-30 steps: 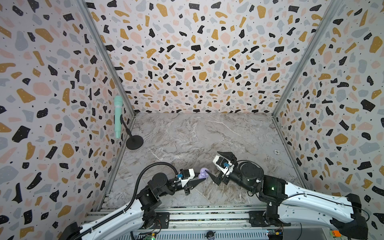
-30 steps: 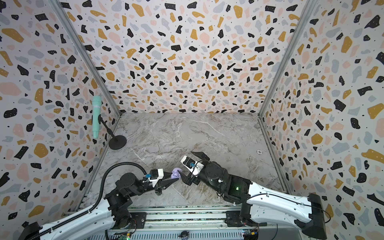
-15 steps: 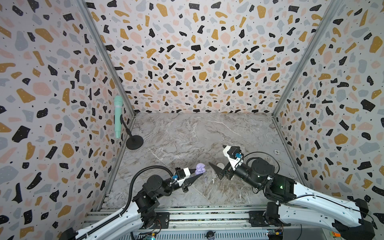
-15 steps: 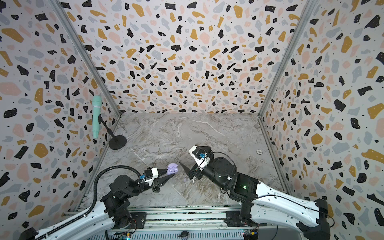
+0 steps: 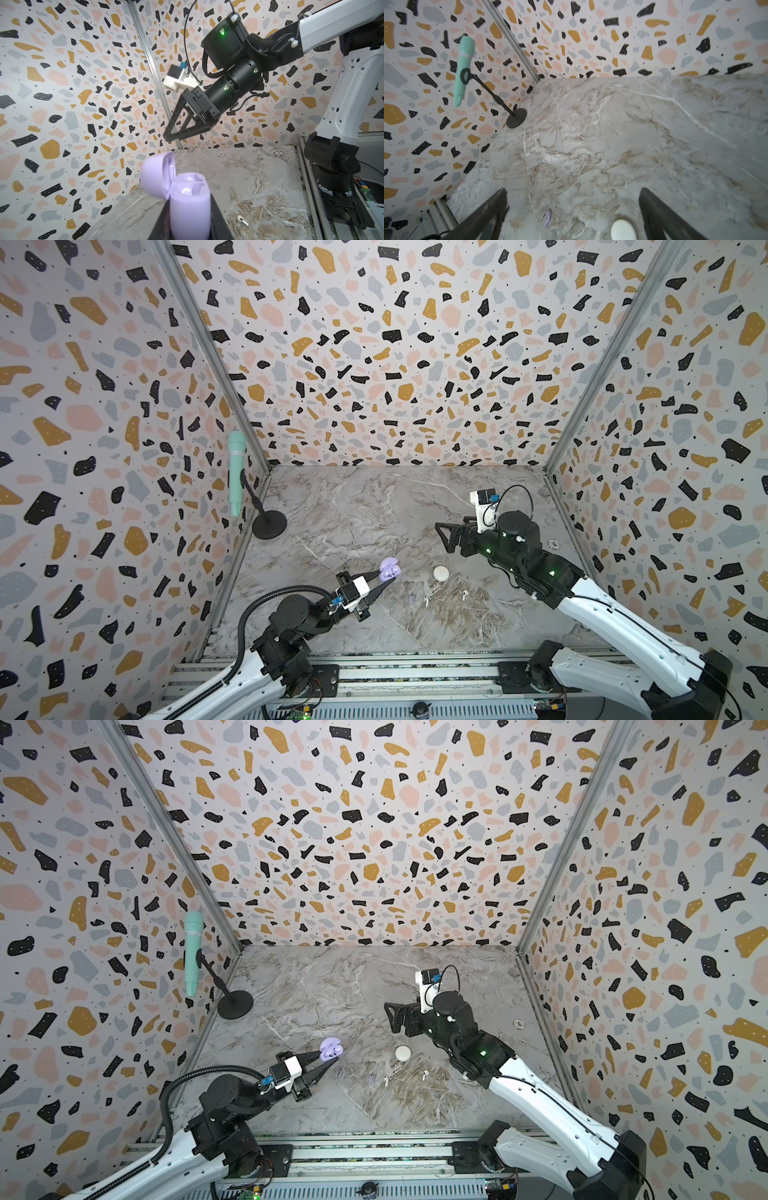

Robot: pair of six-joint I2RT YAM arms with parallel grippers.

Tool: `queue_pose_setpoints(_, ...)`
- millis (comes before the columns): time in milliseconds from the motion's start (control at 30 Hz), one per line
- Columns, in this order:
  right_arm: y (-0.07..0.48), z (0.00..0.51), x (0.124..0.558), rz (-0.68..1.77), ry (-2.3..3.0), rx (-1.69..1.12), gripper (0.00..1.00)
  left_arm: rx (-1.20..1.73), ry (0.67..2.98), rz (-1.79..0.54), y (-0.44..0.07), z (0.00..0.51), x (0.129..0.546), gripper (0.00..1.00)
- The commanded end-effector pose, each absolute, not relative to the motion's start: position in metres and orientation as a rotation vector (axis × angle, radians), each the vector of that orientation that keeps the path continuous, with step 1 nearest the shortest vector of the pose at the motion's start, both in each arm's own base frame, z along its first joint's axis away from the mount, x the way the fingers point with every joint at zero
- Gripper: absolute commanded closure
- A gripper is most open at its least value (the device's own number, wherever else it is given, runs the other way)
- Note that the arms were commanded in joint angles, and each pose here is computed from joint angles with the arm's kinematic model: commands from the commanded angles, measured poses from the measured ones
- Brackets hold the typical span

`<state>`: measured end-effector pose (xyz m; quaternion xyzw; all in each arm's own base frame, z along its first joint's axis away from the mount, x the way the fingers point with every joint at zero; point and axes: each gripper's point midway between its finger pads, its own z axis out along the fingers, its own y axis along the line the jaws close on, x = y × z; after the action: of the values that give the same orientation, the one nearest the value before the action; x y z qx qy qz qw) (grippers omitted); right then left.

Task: Insert the wireless bluetooth earbuds into the charging case

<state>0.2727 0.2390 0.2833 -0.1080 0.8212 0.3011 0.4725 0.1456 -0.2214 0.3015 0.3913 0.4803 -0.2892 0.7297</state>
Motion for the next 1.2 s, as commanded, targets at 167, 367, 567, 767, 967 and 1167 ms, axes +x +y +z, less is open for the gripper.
queue_pose_setpoints(167, 0.255, 0.210, 0.272, 0.761, 2.304, -0.164, 0.07, 0.711, 1.014, -0.522, -0.190, 0.316, 0.152, 1.00)
queue_pose_setpoints(367, 0.279, 0.169, 0.256, 0.666, 2.430, -0.232, 0.10, 0.740, 1.018, -0.577, -0.194, 0.308, 0.144, 1.00)
queue_pose_setpoints(567, 0.308, 0.138, 0.235, 0.649, 2.521, -0.324, 0.18, 0.653, 1.015, -0.503, -0.178, 0.314, 0.153, 1.00)
queue_pose_setpoints(767, 0.326, 0.108, 0.219, 0.603, 2.617, -0.390, 0.32, 0.619, 1.005, -0.466, -0.171, 0.313, 0.155, 1.00)
queue_pose_setpoints(967, 0.337, 0.092, 0.214, 0.569, 2.673, -0.422, 0.44, 0.648, 0.996, -0.472, -0.174, 0.312, 0.152, 1.00)
queue_pose_setpoints(1167, 0.338, 0.077, 0.211, 0.546, 2.718, -0.444, 0.54, 0.672, 0.985, -0.467, -0.176, 0.310, 0.150, 1.00)
